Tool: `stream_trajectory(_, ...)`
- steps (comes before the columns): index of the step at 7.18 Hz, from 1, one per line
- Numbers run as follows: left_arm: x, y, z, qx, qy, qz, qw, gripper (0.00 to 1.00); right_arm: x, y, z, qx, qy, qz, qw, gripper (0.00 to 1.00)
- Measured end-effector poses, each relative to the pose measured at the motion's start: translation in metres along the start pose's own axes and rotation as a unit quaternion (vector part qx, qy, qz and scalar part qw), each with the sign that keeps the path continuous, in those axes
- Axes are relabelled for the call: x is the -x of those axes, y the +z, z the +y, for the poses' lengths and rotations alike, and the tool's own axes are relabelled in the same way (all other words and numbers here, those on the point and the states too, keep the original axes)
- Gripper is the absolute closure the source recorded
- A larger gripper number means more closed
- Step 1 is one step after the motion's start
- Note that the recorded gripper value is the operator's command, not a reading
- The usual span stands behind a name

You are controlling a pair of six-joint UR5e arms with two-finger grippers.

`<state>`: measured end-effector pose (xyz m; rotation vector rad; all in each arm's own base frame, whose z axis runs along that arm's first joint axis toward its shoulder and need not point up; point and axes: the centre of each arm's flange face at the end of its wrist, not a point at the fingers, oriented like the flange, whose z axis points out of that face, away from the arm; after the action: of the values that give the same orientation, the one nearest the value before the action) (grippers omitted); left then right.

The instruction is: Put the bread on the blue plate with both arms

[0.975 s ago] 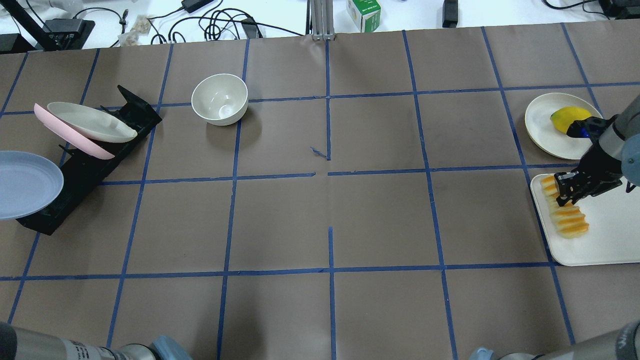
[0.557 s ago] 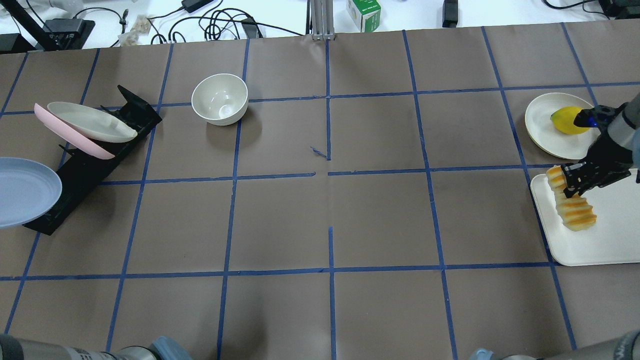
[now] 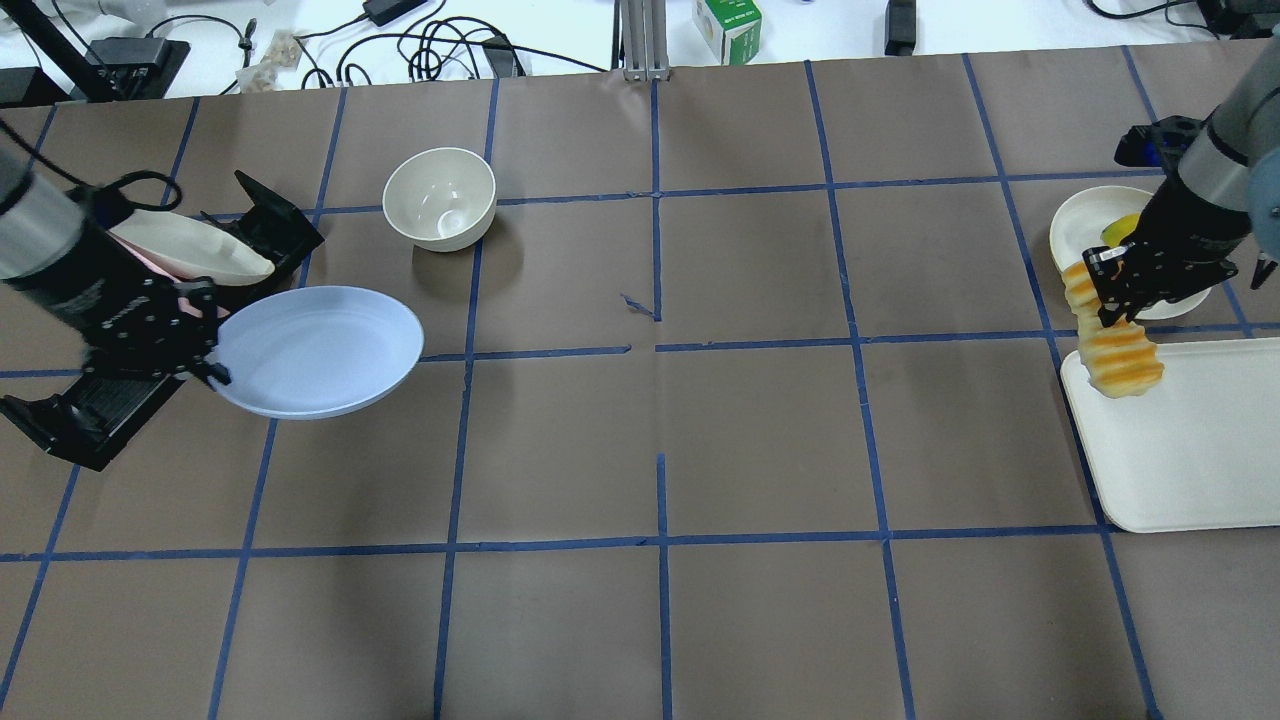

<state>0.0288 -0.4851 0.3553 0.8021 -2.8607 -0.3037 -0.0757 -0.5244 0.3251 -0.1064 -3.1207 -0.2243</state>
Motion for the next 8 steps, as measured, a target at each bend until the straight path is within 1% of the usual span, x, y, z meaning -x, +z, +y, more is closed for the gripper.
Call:
stream_trajectory(1, -0.056, 0.040, 0.018, -0.033, 0.010, 0.024, 0.9991, 1.00, 0.023, -0.003, 0.000, 0.002, 0.007, -0.011, 0.9999, 1.00)
stream_trajectory(2, -0.107, 0.081, 0.042, -0.054, 0.004, 0.053, 0.9971, 1.00, 0.045, -0.003, 0.000, 0.003, 0.017, -0.026, 0.9995, 1.00)
stream_trajectory(3, -0.149, 0.116, 0.068, -0.060, 0.001, 0.070, 0.9958, 1.00, 0.065, -0.003, 0.000, 0.003, 0.023, -0.033, 0.9992, 1.00)
stream_trajectory(4, -0.182, 0.145, 0.093, -0.062, 0.011, 0.076, 0.9951, 1.00, 0.085, -0.004, 0.001, 0.003, 0.022, -0.034, 0.9992, 1.00)
stream_trajectory(5, -0.202, 0.167, 0.113, -0.062, 0.028, 0.078, 0.9946, 1.00, 0.107, -0.006, 0.003, 0.002, 0.018, -0.031, 0.9993, 1.00)
stream_trajectory(7, -0.209, 0.198, 0.132, -0.059, 0.056, 0.072, 0.9941, 1.00, 0.153, -0.020, 0.002, -0.013, 0.014, -0.026, 0.9995, 1.00)
stream_trajectory(8, -0.207, 0.205, 0.136, -0.056, 0.060, 0.069, 0.9942, 0.47, 0.173, -0.025, 0.000, -0.019, 0.005, -0.025, 0.9995, 1.00)
